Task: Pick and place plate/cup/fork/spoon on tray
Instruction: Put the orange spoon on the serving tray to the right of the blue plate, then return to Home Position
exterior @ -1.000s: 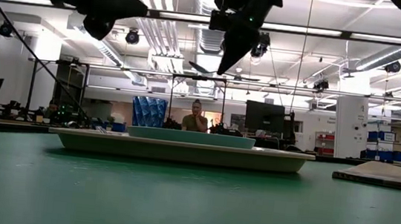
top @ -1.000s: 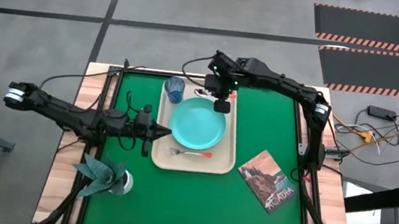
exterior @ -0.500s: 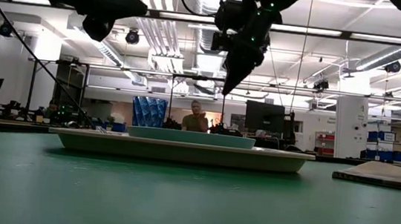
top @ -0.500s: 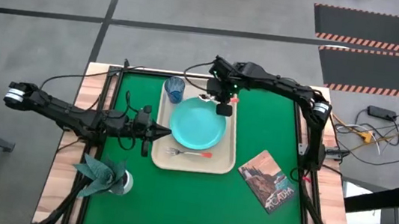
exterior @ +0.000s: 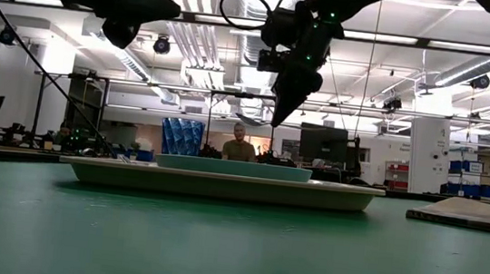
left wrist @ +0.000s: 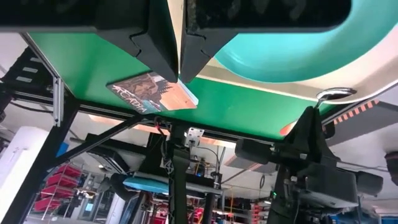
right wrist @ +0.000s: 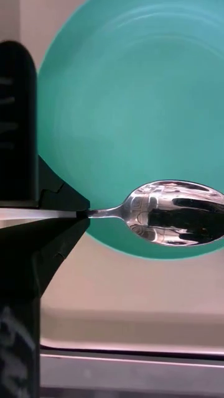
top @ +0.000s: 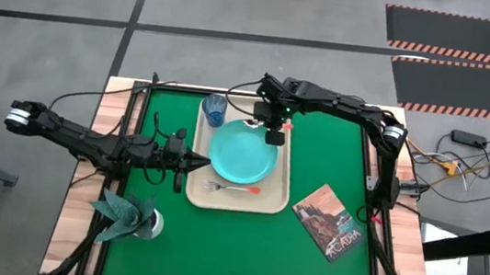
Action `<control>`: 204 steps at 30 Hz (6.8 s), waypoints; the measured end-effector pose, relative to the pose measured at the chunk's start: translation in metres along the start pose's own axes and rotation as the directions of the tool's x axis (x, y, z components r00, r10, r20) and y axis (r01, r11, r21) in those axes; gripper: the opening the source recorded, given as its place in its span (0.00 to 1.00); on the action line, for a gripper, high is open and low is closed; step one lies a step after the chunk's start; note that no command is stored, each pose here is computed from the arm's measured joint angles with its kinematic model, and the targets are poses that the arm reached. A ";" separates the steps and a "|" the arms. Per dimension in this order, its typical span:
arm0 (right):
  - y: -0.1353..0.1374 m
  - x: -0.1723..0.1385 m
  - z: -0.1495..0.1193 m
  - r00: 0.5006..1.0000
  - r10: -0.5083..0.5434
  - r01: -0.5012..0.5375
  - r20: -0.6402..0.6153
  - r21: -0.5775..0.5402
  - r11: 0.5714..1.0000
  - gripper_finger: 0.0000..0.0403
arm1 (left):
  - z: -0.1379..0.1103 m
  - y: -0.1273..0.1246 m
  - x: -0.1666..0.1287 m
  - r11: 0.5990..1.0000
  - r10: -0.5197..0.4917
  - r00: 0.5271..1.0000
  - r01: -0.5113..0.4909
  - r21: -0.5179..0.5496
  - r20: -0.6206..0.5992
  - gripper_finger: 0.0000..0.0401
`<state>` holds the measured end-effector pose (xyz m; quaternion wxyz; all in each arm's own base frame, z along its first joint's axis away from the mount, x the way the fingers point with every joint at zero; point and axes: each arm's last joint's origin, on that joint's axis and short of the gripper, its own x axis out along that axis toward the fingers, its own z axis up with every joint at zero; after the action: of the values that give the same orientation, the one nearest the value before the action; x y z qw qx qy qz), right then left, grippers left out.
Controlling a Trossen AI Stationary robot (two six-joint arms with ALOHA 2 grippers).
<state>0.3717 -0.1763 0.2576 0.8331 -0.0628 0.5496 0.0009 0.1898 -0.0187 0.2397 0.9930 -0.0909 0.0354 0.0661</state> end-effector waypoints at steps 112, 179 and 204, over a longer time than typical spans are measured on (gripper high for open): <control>-0.089 0.128 -0.009 0.991 -0.079 0.083 0.108 -0.035 0.996 0.06 | 0.001 0.002 0.000 0.997 0.056 0.998 -0.056 0.054 0.013 0.01; 0.201 0.030 -0.013 0.722 0.051 -0.019 0.690 -0.054 0.998 0.11 | 0.001 0.002 0.000 0.997 0.056 0.998 -0.057 0.048 0.010 0.01; 0.260 -0.009 -0.049 0.609 0.021 0.131 0.793 -0.126 0.983 0.11 | 0.000 0.002 0.000 0.997 0.057 0.998 -0.057 0.050 0.008 0.01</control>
<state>0.3049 0.0774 0.2196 0.9808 -0.1444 0.1210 0.0500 0.1897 -0.0170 0.2395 0.9928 -0.0648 0.0364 0.0936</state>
